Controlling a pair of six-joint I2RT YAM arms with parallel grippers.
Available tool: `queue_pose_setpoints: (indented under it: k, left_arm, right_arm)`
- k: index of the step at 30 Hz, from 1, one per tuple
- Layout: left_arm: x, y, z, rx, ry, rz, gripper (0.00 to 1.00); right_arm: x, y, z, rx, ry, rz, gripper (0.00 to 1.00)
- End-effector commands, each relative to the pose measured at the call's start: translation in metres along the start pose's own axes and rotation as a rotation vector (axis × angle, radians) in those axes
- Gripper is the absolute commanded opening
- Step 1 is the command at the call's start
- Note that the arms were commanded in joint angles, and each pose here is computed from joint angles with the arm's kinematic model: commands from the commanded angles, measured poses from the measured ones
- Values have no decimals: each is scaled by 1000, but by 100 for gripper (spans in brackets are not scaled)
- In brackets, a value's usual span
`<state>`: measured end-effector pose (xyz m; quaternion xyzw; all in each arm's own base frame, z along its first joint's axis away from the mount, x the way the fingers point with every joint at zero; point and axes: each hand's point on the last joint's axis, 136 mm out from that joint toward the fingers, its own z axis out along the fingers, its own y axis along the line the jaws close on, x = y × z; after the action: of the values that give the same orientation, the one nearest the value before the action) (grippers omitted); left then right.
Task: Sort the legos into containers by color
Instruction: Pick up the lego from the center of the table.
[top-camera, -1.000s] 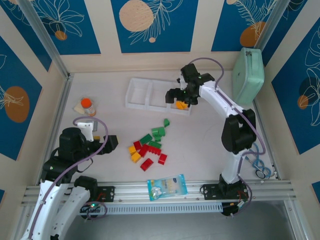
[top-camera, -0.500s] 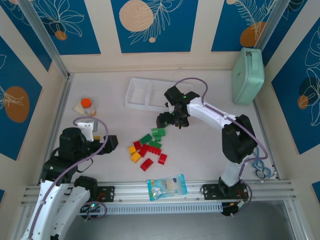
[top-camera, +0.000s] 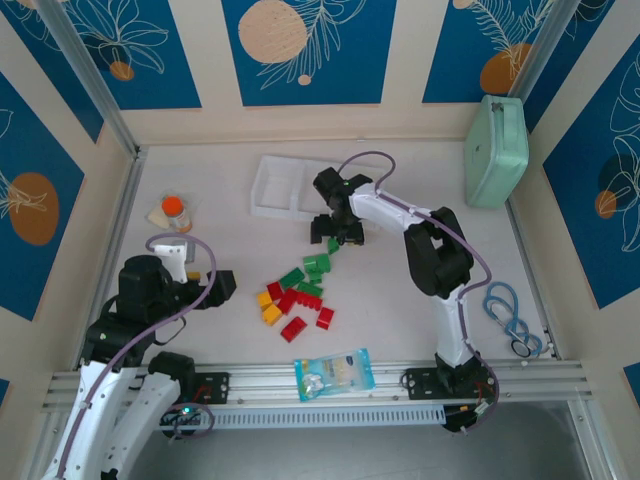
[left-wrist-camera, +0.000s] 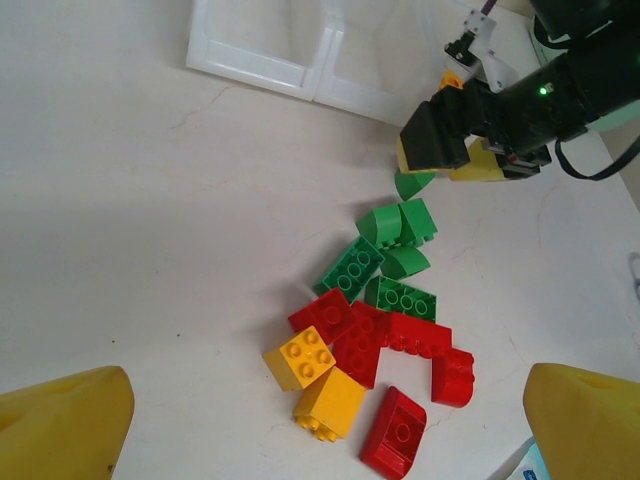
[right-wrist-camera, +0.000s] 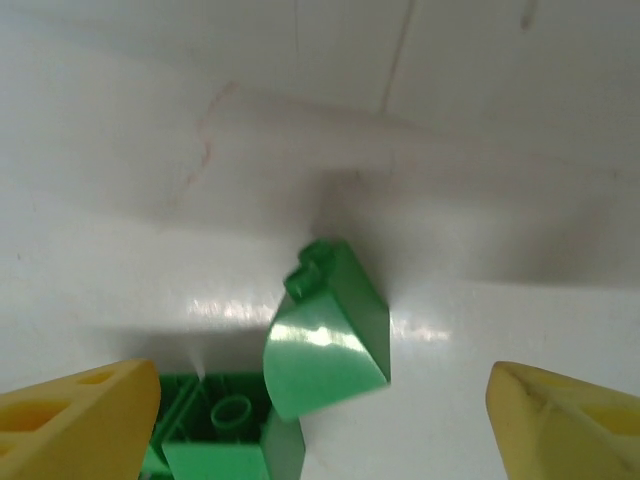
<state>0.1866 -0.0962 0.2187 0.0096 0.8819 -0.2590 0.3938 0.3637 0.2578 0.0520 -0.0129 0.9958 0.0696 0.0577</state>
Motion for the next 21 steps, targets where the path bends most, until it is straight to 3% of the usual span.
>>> queue_pose_setpoints:
  k: [1, 21]
  left_arm:
    - [0, -6, 0, 35, -8, 22, 100]
    - [0, -6, 1, 37, -3, 19, 100]
  right_arm:
    - [-5, -5, 2, 63, -6, -5, 83]
    - [-5, -2, 29, 148, 9, -141, 66]
